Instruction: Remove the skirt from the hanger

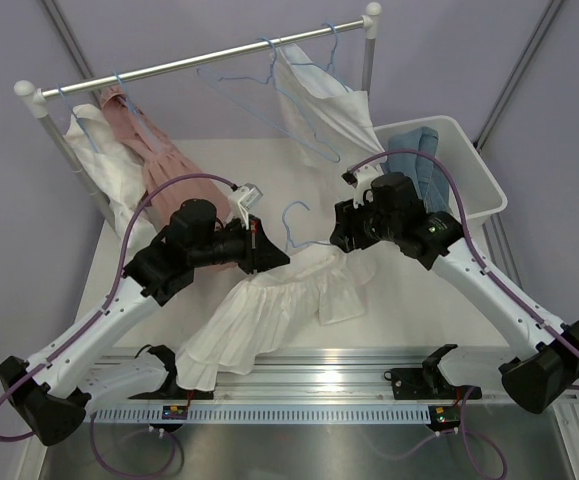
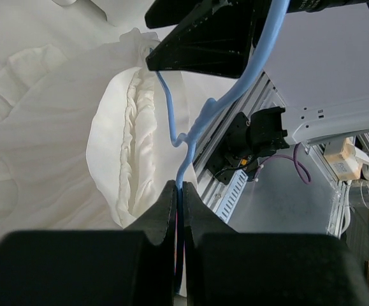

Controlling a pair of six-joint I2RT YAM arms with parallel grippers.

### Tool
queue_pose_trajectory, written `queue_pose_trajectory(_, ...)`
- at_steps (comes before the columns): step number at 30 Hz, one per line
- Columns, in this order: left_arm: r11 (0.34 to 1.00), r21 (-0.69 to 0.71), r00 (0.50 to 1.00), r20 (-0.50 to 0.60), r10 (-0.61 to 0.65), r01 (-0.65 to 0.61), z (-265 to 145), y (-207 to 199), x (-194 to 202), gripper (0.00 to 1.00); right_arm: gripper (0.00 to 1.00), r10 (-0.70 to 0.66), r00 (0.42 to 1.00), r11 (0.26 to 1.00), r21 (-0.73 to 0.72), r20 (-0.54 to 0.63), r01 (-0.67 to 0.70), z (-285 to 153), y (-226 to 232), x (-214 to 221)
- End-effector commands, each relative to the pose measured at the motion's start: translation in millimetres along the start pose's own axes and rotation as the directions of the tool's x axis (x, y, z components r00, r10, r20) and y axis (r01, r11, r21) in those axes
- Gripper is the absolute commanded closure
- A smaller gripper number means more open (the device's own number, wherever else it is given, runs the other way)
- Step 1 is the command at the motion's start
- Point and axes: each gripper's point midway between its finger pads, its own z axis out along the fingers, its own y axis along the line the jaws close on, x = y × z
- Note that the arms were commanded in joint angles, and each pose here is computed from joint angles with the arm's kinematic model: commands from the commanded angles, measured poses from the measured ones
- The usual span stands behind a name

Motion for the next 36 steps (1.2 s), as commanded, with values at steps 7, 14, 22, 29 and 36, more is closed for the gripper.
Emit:
queue_pose_trajectory(7,0.994,0.022,0.981,0.166,0.105,-0.110,-22,-29,-46,1.00,0.87,-0.047,0.999,0.997,0.060,0.010,0.046,4,-10,-5)
queue_pose_trajectory(14,0.990,0.016,0.980,0.147,0.134,-0.138,-34,-32,-38,1.00,1.00,-0.071,0.993,0.977,0.207,0.093,0.051,-7,-54,-34)
queue_pose_trajectory(22,0.980,0.080,0.982,0.061,0.178,-0.183,-38,-39,-18,1.00,1.00,-0.063,0.981,0.954,0.301,0.182,0.005,-16,-125,-56)
queue_pose_trajectory(29,0.976,0.067,0.975,0.102,0.197,-0.205,-45,-43,-26,1.00,1.00,-0.083,0.990,0.991,0.114,0.115,0.070,5,-107,-27)
queue_pose_trajectory(36,0.991,0.049,0.956,0.272,0.110,-0.128,-37,-40,-56,1.00,0.99,-0.202,0.970,0.867,-0.436,0.135,0.241,-13,-13,8)
